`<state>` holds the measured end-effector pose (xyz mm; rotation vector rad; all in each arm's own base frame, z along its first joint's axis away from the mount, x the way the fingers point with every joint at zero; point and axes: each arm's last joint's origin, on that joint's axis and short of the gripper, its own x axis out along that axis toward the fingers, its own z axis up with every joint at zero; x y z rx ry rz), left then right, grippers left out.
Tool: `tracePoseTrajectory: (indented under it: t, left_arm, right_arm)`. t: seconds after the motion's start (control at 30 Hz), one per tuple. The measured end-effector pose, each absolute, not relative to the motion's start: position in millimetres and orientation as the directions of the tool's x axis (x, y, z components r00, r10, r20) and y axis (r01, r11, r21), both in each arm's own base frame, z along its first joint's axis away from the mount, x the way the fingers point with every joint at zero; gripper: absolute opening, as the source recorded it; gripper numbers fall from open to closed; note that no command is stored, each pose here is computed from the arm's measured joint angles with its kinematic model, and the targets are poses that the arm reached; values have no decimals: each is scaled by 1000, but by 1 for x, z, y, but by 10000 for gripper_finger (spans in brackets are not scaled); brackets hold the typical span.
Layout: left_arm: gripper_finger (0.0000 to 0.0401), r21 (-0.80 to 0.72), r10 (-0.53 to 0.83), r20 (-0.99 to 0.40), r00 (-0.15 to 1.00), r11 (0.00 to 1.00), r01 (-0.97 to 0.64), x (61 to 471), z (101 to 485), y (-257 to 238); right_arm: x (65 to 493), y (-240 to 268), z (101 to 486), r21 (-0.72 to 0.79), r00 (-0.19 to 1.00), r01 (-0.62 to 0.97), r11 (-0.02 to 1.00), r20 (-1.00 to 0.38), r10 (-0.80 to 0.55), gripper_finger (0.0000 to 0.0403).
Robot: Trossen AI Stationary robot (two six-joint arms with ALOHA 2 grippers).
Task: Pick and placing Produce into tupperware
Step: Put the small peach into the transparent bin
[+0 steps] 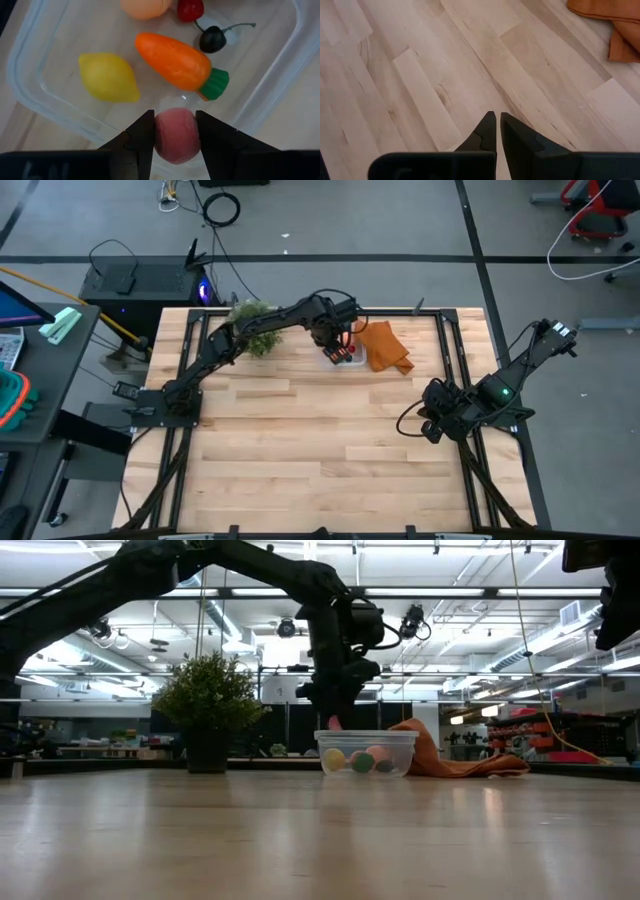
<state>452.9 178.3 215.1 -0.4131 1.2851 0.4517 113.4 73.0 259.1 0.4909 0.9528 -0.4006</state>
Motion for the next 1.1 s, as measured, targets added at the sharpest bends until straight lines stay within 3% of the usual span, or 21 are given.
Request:
tracePoseTrajectory:
  t: [0.33,1.1]
  left_arm:
    - [141,-46,105,-965,242,836,-547,456,212,183]
    - [141,-22,71,-984,164,863,-505,464,171,181]
  right_arm:
    - [114,73,259,216,528,532,819,-841,-121,0]
    - [114,73,260,233,536,545,806,-836,-120,0]
